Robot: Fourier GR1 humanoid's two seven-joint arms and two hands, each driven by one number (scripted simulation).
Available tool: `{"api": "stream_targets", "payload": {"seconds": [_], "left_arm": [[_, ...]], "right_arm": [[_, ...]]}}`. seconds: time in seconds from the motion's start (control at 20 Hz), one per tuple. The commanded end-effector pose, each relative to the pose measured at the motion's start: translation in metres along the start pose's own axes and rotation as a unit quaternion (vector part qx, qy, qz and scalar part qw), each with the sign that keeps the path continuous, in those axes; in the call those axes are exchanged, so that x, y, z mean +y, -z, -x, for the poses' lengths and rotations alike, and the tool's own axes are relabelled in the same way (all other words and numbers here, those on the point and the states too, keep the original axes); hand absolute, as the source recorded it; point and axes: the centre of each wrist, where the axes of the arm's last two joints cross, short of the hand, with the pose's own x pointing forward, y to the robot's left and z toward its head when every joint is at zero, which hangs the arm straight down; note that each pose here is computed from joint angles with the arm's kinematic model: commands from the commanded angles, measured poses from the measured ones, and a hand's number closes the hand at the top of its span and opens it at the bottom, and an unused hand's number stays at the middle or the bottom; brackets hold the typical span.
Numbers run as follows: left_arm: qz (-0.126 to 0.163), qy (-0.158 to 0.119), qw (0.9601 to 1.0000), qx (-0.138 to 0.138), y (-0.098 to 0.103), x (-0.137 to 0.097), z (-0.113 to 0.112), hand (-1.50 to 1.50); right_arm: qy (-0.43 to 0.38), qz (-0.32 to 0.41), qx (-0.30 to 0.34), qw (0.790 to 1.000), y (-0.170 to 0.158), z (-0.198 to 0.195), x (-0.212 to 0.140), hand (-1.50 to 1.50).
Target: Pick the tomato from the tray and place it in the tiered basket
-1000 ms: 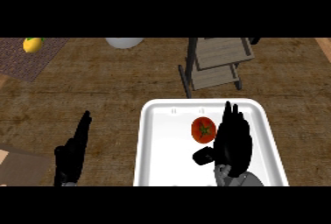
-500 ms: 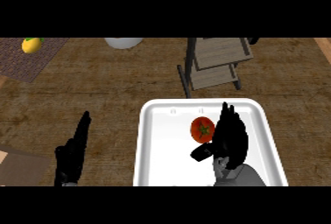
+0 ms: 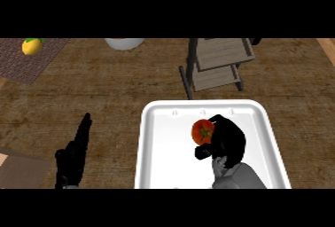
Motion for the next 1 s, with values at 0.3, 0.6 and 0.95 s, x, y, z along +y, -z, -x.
{"api": "stream_targets", "payload": {"seconds": [0.3,0.6,0.95], "left_arm": [[0.012,-0.004,0.9989,0.045,-0.006,0.011,0.008,0.00],[0.000,-0.002,0.9987,0.051,-0.002,0.009,0.011,0.00],[-0.021,0.002,0.9982,0.056,-0.008,0.011,0.016,0.00]], "right_arm": [[-0.035,0.057,0.032,0.997,0.001,-0.025,0.021,1.50],[-0.031,0.070,0.103,0.992,0.000,-0.025,-0.012,1.50],[0.050,0.111,0.135,0.983,0.015,-0.031,-0.073,1.50]]}}
